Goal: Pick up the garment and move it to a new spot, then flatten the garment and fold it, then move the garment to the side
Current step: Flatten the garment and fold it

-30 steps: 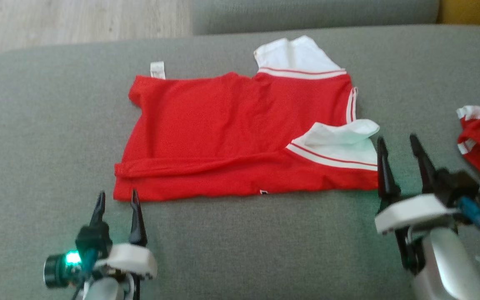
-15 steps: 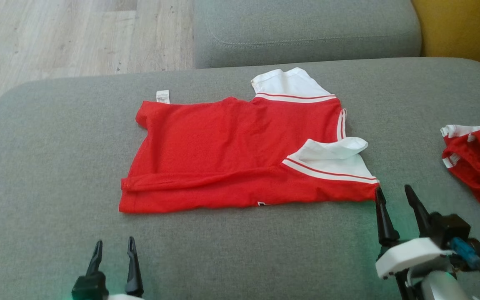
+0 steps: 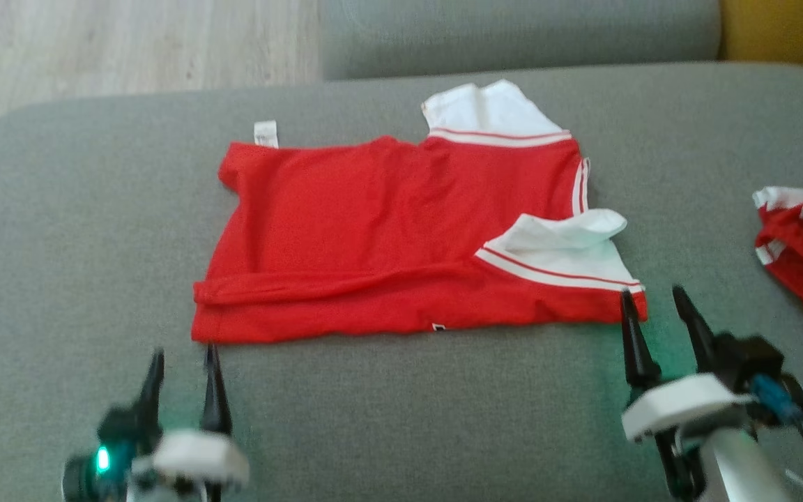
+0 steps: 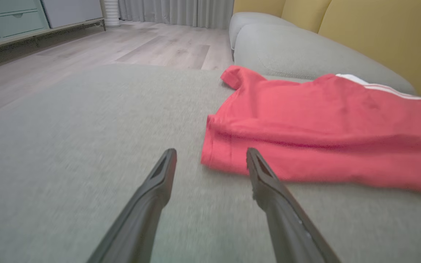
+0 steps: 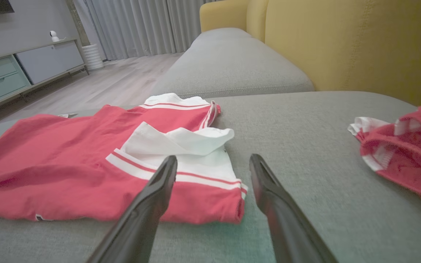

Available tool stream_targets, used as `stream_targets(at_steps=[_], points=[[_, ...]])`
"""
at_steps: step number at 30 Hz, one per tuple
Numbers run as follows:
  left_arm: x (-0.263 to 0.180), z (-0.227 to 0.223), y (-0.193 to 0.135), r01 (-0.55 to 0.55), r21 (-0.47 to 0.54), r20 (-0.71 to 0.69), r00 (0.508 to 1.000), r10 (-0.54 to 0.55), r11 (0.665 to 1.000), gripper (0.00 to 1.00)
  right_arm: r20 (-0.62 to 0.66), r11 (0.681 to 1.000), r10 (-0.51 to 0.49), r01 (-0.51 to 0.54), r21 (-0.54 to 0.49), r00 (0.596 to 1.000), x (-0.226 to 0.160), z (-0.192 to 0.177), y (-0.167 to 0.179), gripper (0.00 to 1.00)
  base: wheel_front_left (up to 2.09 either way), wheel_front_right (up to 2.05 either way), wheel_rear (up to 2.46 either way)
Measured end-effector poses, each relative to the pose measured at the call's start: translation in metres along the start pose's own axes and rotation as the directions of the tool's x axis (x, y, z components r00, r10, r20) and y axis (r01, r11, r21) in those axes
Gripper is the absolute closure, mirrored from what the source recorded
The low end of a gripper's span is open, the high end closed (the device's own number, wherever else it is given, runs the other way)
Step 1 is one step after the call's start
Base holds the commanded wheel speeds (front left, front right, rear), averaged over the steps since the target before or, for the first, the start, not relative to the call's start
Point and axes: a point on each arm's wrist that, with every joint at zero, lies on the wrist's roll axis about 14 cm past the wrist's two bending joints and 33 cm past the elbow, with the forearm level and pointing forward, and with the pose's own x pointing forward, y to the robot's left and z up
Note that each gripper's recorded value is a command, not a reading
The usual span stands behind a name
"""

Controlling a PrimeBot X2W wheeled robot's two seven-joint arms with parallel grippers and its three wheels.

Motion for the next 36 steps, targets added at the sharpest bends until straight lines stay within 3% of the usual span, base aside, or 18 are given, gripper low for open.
stream_targets(at_steps=[5,12,21,22,24,25,36], points=[[0.037,0.015,-0.007,0.017,0.006,0.015,1.0,-0.018,1.0,0.0,0.004,1.0,0.016,-0.016,-0.004,1.0,0.019,0.003,0.003,0.0,0.0,0.0,0.0],[0.049,-0.026,-0.004,-0.009,-0.034,-0.12,0.993,0.004,0.999,0.0,-0.022,1.0,0.0,0.0,-0.003,1.0,0.028,-0.006,-0.004,0.0,0.0,0.0,0.0],[0.067,-0.036,-0.01,0.002,-0.077,-0.164,0.986,-0.014,0.997,0.01,-0.038,0.999,-0.036,0.036,0.001,0.999,0.03,-0.012,-0.017,0.0,0.0,0.0,0.0],[0.066,-0.038,-0.01,-0.001,-0.08,-0.173,0.985,-0.013,0.997,0.15,-0.037,0.999,-0.037,0.038,0.002,0.999,0.03,-0.012,-0.018,0.0,0.0,0.0,0.0],[0.067,-0.039,-0.009,-0.008,-0.087,-0.179,0.984,-0.008,0.996,0.65,-0.043,0.999,-0.042,0.042,0.003,0.998,0.029,-0.014,-0.019,0.0,0.0,0.0,0.0],[0.068,-0.039,-0.01,-0.002,-0.088,-0.182,0.983,-0.014,0.996,1.0,-0.052,0.999,-0.042,0.043,0.01,0.998,0.029,-0.016,-0.018,0.0,0.0,0.0,0.0],[0.068,-0.038,-0.014,0.021,-0.091,-0.179,0.983,-0.037,0.996,1.0,-0.187,0.995,-0.021,0.038,0.091,0.982,0.035,-0.055,-0.008,0.0,0.0,0.0,0.0]])
